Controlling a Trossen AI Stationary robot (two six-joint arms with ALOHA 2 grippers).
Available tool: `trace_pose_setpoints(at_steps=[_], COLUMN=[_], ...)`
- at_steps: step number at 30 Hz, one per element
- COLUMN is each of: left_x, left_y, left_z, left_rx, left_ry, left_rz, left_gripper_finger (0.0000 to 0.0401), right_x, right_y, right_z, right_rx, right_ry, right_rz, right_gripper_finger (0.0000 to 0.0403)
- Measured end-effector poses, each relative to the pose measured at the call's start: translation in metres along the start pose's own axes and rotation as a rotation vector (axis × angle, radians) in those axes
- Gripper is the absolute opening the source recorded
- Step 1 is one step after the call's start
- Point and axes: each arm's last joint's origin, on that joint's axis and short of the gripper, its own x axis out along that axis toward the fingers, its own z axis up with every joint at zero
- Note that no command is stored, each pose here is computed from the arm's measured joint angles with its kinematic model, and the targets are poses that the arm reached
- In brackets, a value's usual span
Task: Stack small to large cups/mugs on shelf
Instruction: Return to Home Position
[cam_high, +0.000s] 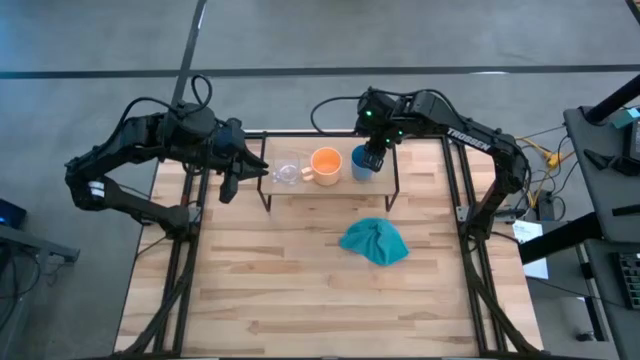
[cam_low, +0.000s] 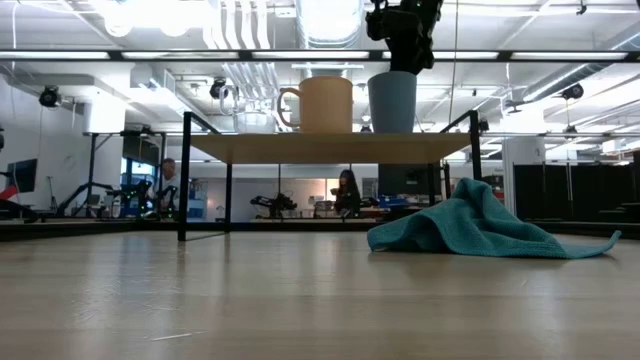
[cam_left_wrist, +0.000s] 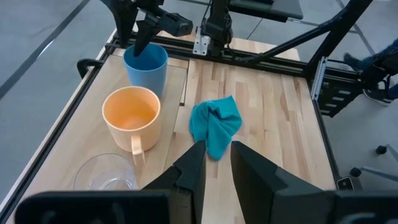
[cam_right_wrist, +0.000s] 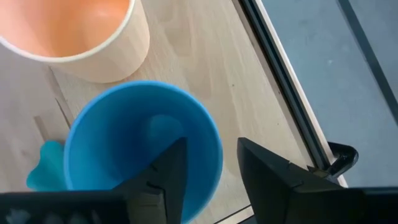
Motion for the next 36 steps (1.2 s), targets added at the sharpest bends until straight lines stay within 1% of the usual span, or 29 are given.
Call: trace_pose_setpoints(at_steps=[6, 9, 14, 19, 24, 26, 28, 30, 33, 36], left_x=[0.0, 0.001, -0.002, -0.008, -0.007, -0.007, -0.007, -0.01, -0.024, -0.046], left_y=[0.0, 0.0, 0.0, -0.001, -0.001, 0.0, 0.0, 0.0, -0.001, -0.003], left_z=[0.0, -0.001, 0.0, -0.001, -0.003, -0.004, -0.007, -0.007, -0.012, -0.019], left_rx=[0.0, -0.001, -0.002, -0.002, -0.01, -0.011, -0.018, -0.045, -0.067, -0.106], left_ry=[0.0, 0.004, -0.004, -0.02, -0.01, 0.01, 0.03, 0.026, 0.004, -0.049], left_rz=[0.0, 0.0, 0.0, -0.002, -0.001, 0.001, 0.005, 0.011, 0.01, 0.002], left_gripper_finger=[0.0061, 0.0061, 0.0061, 0.0061, 0.0061, 0.0061, 0.0061, 0.0061, 0.0061, 0.0061], right_x=[-0.008, -0.021, -0.057, -0.096, -0.123, -0.131, -0.137, -0.144, -0.157, -0.175], right_y=[-0.001, -0.002, -0.003, -0.007, -0.007, -0.005, -0.003, 0.002, 0.007, 0.014], right_z=[0.003, 0.006, 0.008, 0.008, 0.005, 0.003, -0.003, -0.008, -0.022, -0.036], right_rx=[0.005, 0.062, 0.17, 0.267, 0.364, 0.347, 0.284, 0.257, 0.247, 0.23], right_ry=[-0.025, -0.065, -0.128, -0.239, -0.324, -0.342, -0.346, -0.352, -0.338, -0.382], right_rz=[-0.001, 0.0, 0.008, 0.025, 0.058, 0.092, 0.147, 0.187, 0.208, 0.236], right_gripper_finger=[0.0141, 0.0141, 0.0133, 0.0124, 0.0118, 0.0118, 0.012, 0.0122, 0.0125, 0.0126])
